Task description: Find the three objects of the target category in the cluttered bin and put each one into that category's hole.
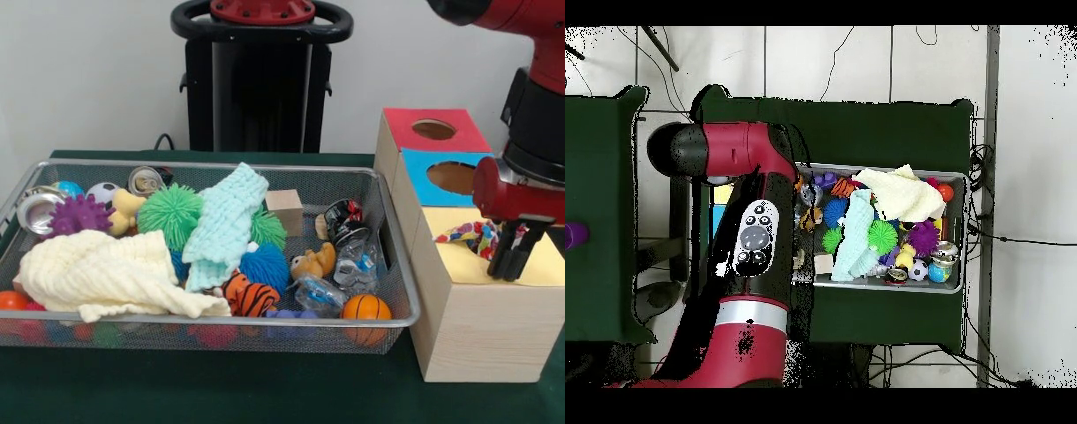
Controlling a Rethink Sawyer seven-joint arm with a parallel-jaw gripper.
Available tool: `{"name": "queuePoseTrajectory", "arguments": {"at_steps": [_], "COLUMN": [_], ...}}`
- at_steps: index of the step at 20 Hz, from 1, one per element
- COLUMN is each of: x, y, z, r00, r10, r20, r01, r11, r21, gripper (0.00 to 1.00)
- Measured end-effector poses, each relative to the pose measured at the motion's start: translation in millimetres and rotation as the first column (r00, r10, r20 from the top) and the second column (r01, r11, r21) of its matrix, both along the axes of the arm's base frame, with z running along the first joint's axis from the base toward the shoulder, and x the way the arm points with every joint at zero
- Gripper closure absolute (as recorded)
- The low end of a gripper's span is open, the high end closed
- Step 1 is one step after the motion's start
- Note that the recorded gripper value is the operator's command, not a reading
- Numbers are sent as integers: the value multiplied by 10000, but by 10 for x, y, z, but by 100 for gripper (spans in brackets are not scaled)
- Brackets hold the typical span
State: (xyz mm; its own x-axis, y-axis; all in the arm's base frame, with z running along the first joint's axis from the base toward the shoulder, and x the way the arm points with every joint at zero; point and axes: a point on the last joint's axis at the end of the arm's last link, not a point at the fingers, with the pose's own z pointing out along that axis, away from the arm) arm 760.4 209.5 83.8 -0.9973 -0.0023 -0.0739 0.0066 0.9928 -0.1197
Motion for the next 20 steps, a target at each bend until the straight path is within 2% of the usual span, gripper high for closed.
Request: {"name": "queuePoseTrajectory", "arguments": {"at_steps": [3,14,20], "x": [-4,-12,-26], "y": [1,7,19], "z": [-4,-4,3], "r00": [9999,9999,9999], "r10": [-3,-37,-87], "r20": [139,126,-64], "r01": [3,37,88], "r11": [10000,10000,10000], "r21": [14,21,31], "gripper": [100,100,100]}}
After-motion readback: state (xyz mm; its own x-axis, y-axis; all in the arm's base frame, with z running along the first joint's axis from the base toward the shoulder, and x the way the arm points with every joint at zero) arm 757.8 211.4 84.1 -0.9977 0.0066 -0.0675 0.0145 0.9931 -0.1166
